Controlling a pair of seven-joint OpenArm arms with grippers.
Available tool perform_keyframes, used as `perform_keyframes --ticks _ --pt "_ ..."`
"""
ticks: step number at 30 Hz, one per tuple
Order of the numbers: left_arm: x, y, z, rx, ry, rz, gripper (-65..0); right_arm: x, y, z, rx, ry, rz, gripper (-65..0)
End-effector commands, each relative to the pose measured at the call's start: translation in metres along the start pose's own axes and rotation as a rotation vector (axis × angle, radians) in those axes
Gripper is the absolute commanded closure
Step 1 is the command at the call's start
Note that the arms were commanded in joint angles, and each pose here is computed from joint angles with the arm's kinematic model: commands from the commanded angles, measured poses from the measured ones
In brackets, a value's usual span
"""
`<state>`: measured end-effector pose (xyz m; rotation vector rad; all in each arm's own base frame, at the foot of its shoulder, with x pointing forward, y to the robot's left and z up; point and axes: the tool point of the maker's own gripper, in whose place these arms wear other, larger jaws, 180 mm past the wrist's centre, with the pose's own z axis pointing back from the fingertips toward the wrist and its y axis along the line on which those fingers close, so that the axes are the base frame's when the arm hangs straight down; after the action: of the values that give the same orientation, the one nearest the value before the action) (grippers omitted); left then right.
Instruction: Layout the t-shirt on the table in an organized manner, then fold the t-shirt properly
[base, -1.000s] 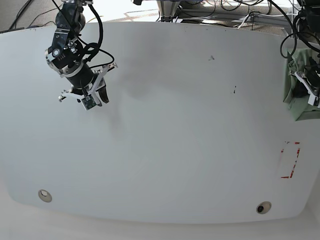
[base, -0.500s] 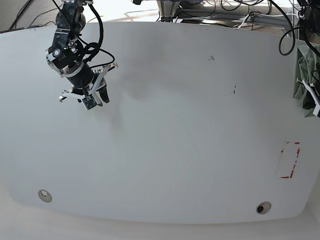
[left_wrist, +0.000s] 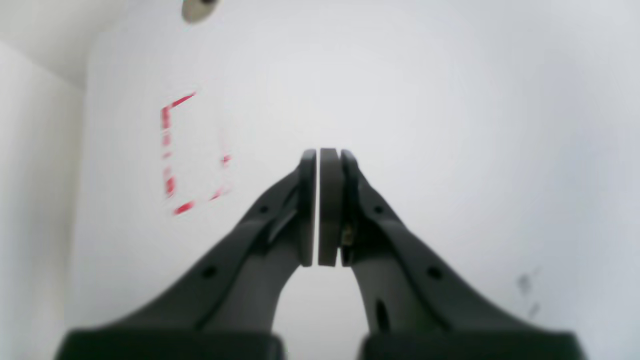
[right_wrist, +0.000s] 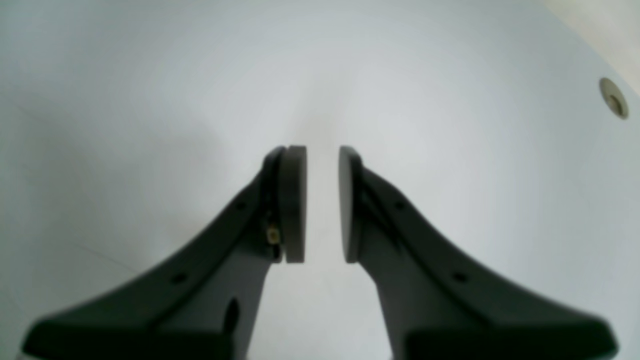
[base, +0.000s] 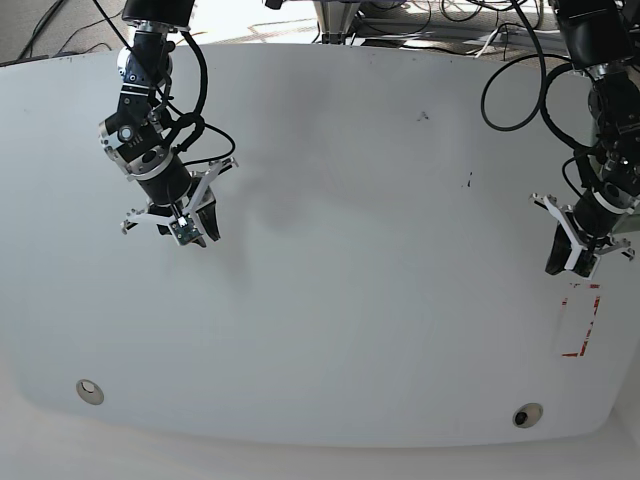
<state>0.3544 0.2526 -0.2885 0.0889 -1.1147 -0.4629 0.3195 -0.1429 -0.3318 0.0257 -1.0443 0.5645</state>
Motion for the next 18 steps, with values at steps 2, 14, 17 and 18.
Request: perform_keyframes --ticks 2,14,17,18 --pt "0.033 -0.028 -0.008 0.032 -0.130 0.079 0.0 0.014 0.002 -0.010 0.021 -0.151 -0.029 -10.3" --pt "0.048 -0.134 -0.010 0.039 -0.339 0.231 0.0 -0.018 -0.004 0.000 -0.041 -0.297 -0.118 -10.3" --pt "0.032 -0.155 0.005 0.005 -0.299 0.226 0.0 -0.025 0.002 0.019 -0.046 -0.295 -0.138 -10.3" --pt "0.027 -0.160 0.009 -0.005 -0.284 0.226 0.0 -0.027 0.003 0.024 -0.049 -0.296 -0.146 -10.3"
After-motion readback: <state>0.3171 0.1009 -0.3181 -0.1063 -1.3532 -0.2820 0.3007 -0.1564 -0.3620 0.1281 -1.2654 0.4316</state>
